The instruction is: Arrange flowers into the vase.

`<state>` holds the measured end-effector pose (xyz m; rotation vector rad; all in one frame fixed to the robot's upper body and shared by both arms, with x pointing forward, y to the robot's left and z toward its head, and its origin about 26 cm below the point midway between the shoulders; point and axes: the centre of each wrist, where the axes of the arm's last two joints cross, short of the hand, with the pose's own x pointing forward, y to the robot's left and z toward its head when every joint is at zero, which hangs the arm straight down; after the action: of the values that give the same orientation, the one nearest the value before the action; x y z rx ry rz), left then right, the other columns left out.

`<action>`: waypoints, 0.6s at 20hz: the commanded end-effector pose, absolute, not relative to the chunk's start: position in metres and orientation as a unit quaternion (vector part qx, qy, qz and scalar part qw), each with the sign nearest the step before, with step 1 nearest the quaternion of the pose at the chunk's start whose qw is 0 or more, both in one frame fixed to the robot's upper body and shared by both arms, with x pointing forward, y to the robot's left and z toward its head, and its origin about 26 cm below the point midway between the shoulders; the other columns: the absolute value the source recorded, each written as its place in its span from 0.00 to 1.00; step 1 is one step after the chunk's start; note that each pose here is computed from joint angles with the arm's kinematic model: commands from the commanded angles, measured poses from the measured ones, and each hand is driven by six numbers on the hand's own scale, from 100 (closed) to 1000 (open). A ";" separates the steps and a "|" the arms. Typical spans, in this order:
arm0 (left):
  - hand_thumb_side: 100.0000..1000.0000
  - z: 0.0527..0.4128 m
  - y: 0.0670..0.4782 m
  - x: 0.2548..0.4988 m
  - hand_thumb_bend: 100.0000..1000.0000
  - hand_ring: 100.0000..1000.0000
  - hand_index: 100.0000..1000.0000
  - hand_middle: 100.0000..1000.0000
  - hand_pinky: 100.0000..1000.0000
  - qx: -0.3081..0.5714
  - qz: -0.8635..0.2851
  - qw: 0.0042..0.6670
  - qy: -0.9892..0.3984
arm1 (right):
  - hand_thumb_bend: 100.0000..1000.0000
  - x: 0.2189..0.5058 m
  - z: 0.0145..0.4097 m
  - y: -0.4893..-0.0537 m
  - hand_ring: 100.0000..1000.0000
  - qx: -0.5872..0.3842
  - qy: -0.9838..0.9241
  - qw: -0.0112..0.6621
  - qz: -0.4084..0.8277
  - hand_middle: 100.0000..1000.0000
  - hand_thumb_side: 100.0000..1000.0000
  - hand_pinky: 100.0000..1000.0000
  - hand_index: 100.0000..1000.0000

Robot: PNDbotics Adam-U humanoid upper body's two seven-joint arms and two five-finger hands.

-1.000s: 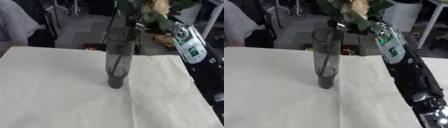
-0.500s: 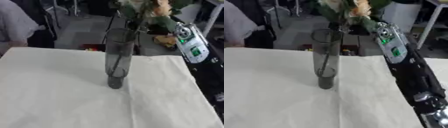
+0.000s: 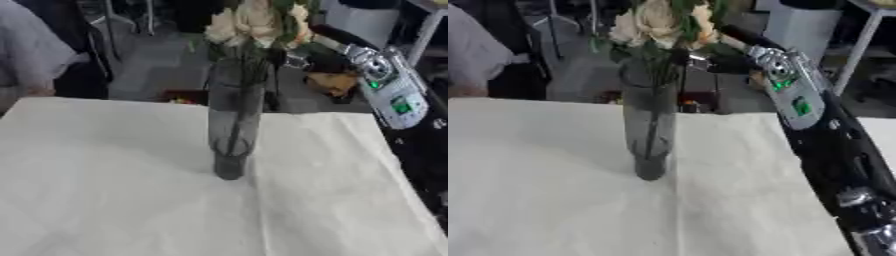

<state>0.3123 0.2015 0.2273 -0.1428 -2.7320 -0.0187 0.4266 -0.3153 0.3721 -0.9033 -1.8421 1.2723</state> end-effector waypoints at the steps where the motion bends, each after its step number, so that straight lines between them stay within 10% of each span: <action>1: 1.00 0.234 0.202 0.310 0.00 0.56 0.80 0.72 0.39 -0.052 -0.010 0.190 -0.980 | 0.69 0.418 0.389 -0.325 1.00 -0.373 -0.714 0.346 0.481 0.89 1.00 1.00 0.93; 12: 1.00 0.233 0.203 0.310 0.00 0.56 0.80 0.72 0.39 -0.051 -0.010 0.192 -0.980 | 0.70 0.415 0.388 -0.335 1.00 -0.382 -0.711 0.353 0.473 0.89 1.00 1.00 0.93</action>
<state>0.3123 0.2016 0.2272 -0.1437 -2.7309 -0.0188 0.4246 -0.3252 0.3694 -0.9217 -1.8231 1.2426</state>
